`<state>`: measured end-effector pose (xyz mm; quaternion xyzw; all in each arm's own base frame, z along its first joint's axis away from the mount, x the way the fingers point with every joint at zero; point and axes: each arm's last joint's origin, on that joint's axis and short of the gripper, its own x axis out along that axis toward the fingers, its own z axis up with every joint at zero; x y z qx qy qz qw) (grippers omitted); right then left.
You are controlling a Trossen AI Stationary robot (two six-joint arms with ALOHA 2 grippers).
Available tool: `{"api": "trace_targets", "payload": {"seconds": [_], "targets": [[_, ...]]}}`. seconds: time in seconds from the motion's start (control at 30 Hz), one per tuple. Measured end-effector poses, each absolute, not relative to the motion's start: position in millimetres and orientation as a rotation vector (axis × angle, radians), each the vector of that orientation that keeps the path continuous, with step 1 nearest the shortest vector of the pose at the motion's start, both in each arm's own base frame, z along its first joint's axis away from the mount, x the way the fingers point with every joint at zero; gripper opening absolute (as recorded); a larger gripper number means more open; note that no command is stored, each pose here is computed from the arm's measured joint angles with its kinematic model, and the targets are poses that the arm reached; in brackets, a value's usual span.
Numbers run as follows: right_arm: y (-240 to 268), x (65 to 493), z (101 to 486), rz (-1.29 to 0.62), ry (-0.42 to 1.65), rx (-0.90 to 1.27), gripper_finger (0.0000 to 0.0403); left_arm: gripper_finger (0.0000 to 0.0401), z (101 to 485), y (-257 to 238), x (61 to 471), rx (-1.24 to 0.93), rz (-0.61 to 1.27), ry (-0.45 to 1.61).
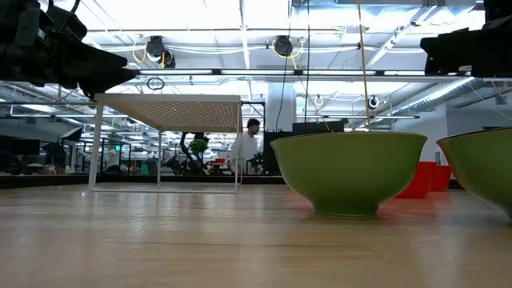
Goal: Pick & Place Mini bowls
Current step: Put the top right red bowl on the shelf
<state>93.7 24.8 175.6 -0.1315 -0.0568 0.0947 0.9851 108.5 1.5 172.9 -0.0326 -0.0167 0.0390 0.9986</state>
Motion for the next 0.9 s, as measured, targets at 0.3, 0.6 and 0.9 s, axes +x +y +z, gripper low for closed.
{"api": "trace_targets", "payload": {"seconds": [0.3,0.6,0.9], "targets": [[24,89,197,0.156,-0.343,-0.267,0.0105,0.0193,173,1,109,-0.065,0.078,-0.033],[22,83,213,0.237,-0.475,0.227,0.0105,0.0193,173,1,109,-0.065,0.078,-0.033],[13,79,223,-0.026,-0.585,0.278,0.0105,0.0193,173,1,109,-0.065,0.078,-0.033]]}}
